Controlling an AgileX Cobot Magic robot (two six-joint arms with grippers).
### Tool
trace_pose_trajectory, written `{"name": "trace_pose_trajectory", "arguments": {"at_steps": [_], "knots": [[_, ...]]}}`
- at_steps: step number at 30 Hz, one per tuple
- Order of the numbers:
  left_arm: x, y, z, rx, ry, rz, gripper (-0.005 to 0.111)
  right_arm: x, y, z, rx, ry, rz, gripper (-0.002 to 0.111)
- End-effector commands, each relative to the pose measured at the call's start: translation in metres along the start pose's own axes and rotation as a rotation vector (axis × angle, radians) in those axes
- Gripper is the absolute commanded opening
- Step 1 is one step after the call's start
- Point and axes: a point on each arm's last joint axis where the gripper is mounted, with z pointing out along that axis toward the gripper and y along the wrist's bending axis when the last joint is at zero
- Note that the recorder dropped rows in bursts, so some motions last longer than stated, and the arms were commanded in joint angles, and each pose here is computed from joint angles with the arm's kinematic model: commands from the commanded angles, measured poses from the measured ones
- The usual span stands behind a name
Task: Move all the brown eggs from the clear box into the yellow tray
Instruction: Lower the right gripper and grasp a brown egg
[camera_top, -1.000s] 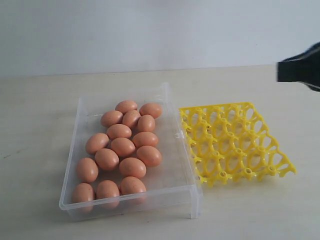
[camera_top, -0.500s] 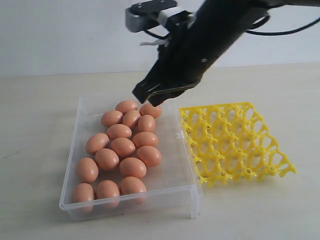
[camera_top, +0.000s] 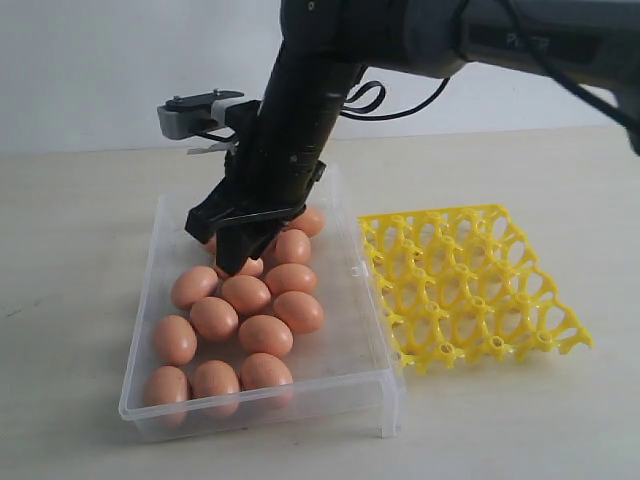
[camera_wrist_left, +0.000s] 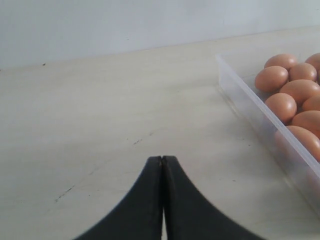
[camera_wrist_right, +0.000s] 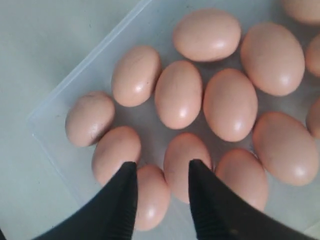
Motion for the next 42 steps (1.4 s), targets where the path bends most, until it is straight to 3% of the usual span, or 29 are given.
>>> {"name": "trace_pose_trajectory", "arguments": {"at_steps": [1,17,21,34,39,42], "knots": [[-0.003,0.000,-0.001,0.000,-0.021,-0.008,0.000,-0.011,-0.005,0.013,-0.024,-0.007,-0.004,0.049],[-0.003,0.000,-0.001,0.000,-0.021,-0.008,0.000,-0.013,-0.039,0.072,0.059,0.101,-0.033,0.052],[-0.003,0.000,-0.001,0.000,-0.021,-0.008,0.000,-0.013,-0.042,0.080,0.056,0.112,-0.035,0.060],[-0.003,0.000,-0.001,0.000,-0.021,-0.010,0.000,-0.016,-0.047,0.096,0.042,0.064,-0.107,0.061],[-0.003,0.000,-0.001,0.000,-0.021,-0.008,0.000,-0.017,-0.043,0.099,-0.002,0.045,-0.105,0.073],[-0.003,0.000,-0.001,0.000,-0.021,-0.008,0.000,-0.017,-0.044,0.099,0.002,0.048,-0.108,0.073]]}}
